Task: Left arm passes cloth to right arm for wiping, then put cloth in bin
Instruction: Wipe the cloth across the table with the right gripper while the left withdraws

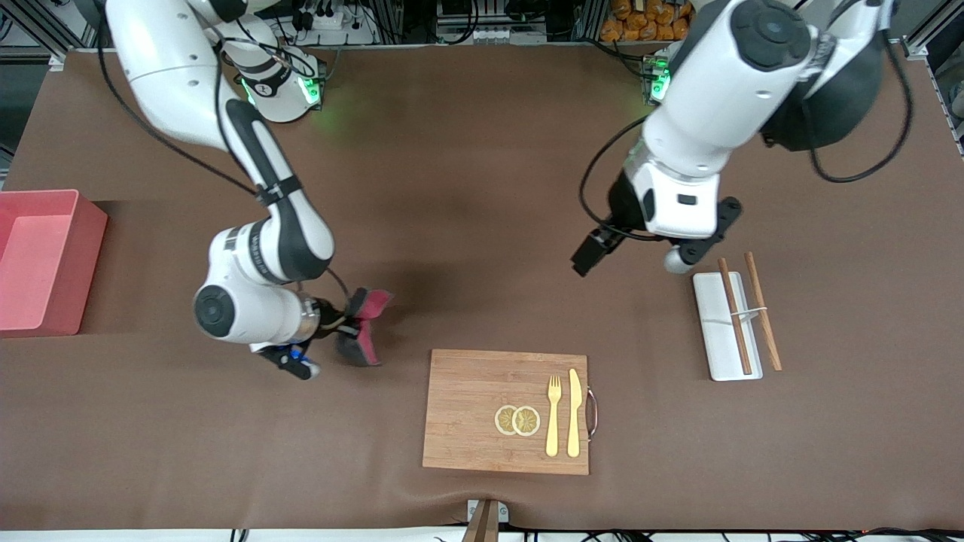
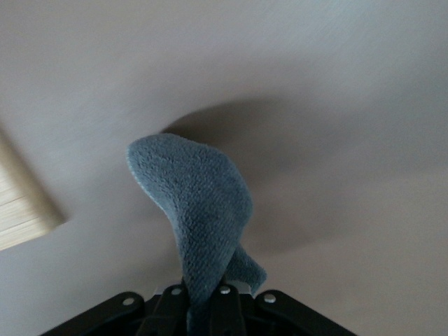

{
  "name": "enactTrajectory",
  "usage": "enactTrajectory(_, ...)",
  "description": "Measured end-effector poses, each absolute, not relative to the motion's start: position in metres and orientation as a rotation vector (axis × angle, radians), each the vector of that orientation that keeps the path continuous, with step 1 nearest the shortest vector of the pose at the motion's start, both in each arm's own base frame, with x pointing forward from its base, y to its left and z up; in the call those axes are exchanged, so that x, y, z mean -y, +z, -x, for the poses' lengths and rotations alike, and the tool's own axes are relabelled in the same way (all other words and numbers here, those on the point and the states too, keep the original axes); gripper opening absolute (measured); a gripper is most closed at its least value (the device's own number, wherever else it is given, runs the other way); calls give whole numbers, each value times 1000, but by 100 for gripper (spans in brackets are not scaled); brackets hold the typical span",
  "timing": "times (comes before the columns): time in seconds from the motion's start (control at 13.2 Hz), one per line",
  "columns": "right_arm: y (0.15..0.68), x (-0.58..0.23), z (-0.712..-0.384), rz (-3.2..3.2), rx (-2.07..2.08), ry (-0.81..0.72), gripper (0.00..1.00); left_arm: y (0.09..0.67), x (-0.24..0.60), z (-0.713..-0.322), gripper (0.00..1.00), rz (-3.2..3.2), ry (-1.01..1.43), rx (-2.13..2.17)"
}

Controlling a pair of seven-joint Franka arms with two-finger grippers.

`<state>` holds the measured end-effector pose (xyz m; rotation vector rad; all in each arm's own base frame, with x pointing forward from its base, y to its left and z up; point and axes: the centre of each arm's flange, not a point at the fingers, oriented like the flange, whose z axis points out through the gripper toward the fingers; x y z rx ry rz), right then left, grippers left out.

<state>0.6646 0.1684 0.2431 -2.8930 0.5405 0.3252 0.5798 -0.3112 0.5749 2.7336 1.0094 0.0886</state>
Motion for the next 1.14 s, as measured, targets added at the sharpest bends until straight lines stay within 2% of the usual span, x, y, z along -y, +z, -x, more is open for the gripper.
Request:
enactTrajectory(0.15, 226, -96, -670, 2940, -353, 271, 8, 576, 286, -584, 100, -2806, 78, -935)
enactTrajectory(0.45, 204, 63, -660, 2950, 35, 216, 8, 589, 241, -587, 100, -2957, 121, -781)
enactTrajectory(0.76, 233, 190, -655, 3059, 377, 141, 8, 622, 198, -575, 100, -3046, 141, -586)
enactTrajectory(0.98, 289, 200, -670, 3190, 610, 140, 8, 638, 150, -576, 100, -3094, 144, -422)
enactTrajectory(1.14, 290, 173, -673, 3195, 631, 170, 8, 645, 121, -576, 100, -3115, 137, -273)
